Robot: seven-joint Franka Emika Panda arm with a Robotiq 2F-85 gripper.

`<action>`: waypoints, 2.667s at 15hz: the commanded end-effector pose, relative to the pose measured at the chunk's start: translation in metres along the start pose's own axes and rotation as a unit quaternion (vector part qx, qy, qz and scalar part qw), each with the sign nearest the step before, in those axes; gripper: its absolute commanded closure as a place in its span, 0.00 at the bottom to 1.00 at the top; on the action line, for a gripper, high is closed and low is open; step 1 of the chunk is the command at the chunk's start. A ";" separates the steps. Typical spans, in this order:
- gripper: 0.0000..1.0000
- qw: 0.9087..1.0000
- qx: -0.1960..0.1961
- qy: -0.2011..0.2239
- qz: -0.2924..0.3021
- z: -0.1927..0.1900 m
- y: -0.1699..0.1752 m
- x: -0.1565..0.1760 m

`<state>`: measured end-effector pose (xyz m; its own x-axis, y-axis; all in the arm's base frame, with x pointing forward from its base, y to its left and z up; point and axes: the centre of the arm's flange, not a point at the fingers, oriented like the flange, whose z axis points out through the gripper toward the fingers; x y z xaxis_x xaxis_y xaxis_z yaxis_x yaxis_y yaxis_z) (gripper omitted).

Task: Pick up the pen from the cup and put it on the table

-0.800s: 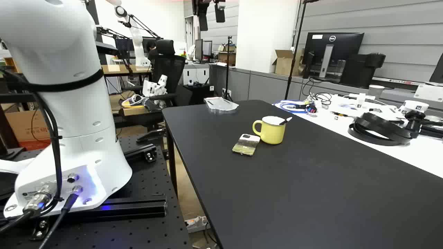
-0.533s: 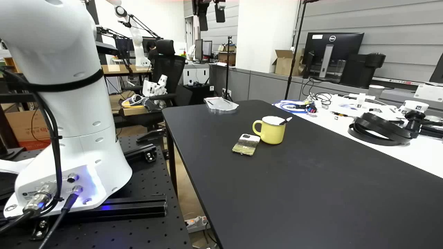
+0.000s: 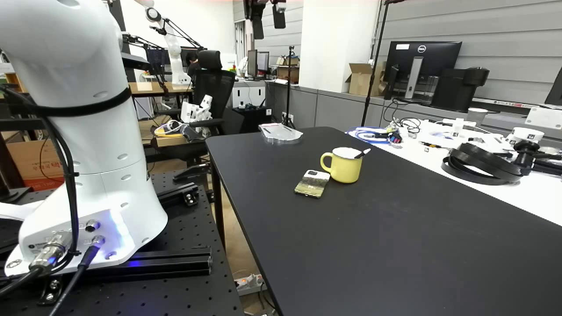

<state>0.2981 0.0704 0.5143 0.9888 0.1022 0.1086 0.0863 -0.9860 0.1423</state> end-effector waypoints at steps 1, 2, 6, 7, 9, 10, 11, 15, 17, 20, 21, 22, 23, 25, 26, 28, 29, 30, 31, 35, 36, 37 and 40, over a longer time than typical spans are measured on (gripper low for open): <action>0.00 1.000 0.000 0.000 0.000 0.000 0.000 0.000; 0.00 1.000 0.000 0.000 0.000 0.000 0.000 0.000; 0.00 1.000 0.000 0.000 0.000 0.000 0.000 0.000; 0.00 1.000 0.000 0.000 0.000 0.000 0.000 0.000; 0.00 1.000 0.007 -0.002 0.004 0.002 0.009 0.028; 0.00 1.000 0.012 -0.002 0.006 0.003 0.015 0.048; 0.00 1.000 0.019 -0.001 0.007 0.005 0.021 0.064; 0.00 0.998 0.034 0.003 0.048 0.022 0.054 0.140; 0.00 0.996 0.041 -0.010 0.076 0.034 0.070 0.174; 0.00 0.991 0.045 -0.029 0.122 0.048 0.093 0.226; 0.00 0.986 0.045 -0.039 0.155 0.054 0.101 0.244; 0.00 0.982 0.046 -0.041 0.178 0.060 0.109 0.261; 0.00 0.977 0.043 -0.044 0.202 0.066 0.117 0.277; 0.00 0.966 0.052 -0.060 0.245 0.082 0.134 0.308; 0.00 0.960 0.055 -0.070 0.265 0.090 0.141 0.321; 0.00 0.947 0.067 -0.098 0.297 0.114 0.154 0.345; 0.00 0.940 0.076 -0.111 0.313 0.126 0.159 0.356; 0.00 0.932 0.083 -0.123 0.329 0.139 0.162 0.367; 0.00 0.924 0.094 -0.134 0.346 0.153 0.163 0.377; 0.00 0.922 0.128 -0.140 0.338 0.183 0.148 0.344; 0.00 0.919 0.134 -0.143 0.341 0.190 0.147 0.351; 0.00 0.919 0.136 -0.144 0.342 0.193 0.147 0.355; 0.00 0.918 0.140 -0.145 0.343 0.189 0.147 0.358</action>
<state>0.6879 -0.0630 0.3878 0.8096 -0.5543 -0.1930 -0.5805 -0.8047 -0.1241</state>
